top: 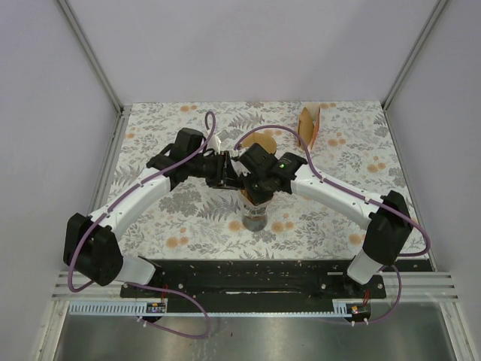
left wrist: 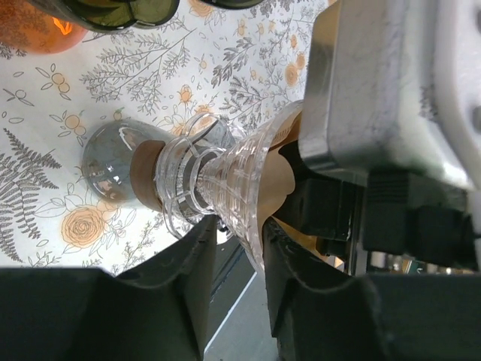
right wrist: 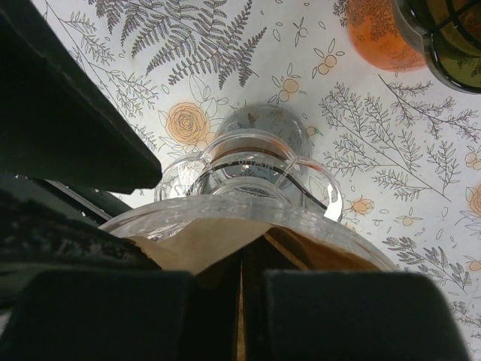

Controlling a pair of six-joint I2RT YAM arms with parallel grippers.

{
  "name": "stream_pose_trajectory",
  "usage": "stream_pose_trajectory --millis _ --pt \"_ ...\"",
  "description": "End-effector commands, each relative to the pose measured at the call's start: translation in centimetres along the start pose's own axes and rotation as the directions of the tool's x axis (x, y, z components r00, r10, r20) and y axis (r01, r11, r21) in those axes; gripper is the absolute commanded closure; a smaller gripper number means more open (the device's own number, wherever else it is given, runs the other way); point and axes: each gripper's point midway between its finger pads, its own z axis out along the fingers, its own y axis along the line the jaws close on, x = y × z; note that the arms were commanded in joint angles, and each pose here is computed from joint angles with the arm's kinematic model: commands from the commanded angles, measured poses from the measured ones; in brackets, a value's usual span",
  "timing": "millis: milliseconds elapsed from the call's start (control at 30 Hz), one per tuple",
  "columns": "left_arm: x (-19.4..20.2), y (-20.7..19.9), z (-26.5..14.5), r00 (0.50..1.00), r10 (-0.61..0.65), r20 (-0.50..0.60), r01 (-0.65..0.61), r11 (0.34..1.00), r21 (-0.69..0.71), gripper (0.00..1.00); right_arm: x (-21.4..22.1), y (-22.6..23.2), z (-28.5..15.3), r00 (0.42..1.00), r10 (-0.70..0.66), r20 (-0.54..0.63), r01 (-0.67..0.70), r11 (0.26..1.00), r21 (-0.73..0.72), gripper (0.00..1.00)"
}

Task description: Place the coffee filter in the dripper

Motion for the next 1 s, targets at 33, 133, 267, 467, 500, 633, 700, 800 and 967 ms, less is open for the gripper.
stream_pose_trajectory --millis 33,133,267,467,500,633,700,800,967 --pt "-0.8 -0.3 0.0 0.999 0.03 0.016 -0.03 1.0 -0.004 0.7 3.4 -0.3 2.5 0.991 0.007 -0.136 -0.004 1.0 0.025 1.0" --pt "-0.6 -0.6 -0.4 0.999 0.039 0.016 -0.039 0.999 0.001 0.74 2.9 -0.2 2.1 0.993 0.001 -0.12 0.001 1.0 0.02 1.0" --pt "-1.1 -1.4 -1.2 0.996 0.08 0.038 -0.08 0.997 -0.002 0.66 2.5 -0.3 1.9 0.994 -0.005 -0.106 0.008 1.0 0.026 1.0" --pt "-2.9 -2.7 -2.5 0.985 0.146 0.087 -0.144 0.989 -0.037 0.57 2.6 -0.3 1.8 0.994 -0.011 -0.111 0.014 1.0 0.025 1.0" --pt "-3.0 -2.7 -2.6 0.985 0.145 0.09 -0.142 0.989 -0.04 0.56 2.6 -0.3 1.8 0.994 -0.011 -0.109 0.014 1.0 0.024 1.0" --pt "-2.2 -2.1 -1.8 0.989 0.132 0.062 -0.129 0.99 -0.049 0.56 2.3 -0.3 1.6 0.995 -0.016 -0.1 0.018 1.0 0.024 1.0" --pt "-1.6 -1.7 -1.2 0.991 0.129 0.045 -0.127 0.99 -0.054 0.56 2.2 -0.3 1.6 0.995 -0.017 -0.098 0.02 1.0 0.024 1.0" --pt "-1.1 -1.6 -0.6 0.991 0.13 0.024 -0.128 0.99 -0.055 0.56 2.0 -0.2 1.5 0.995 -0.021 -0.093 0.023 1.0 0.02 1.0" --pt "-0.9 -0.8 -0.2 0.992 0.125 0.015 -0.123 0.989 -0.077 0.64 1.5 0.0 1.1 0.997 -0.024 -0.073 0.024 1.0 0.011 1.0"
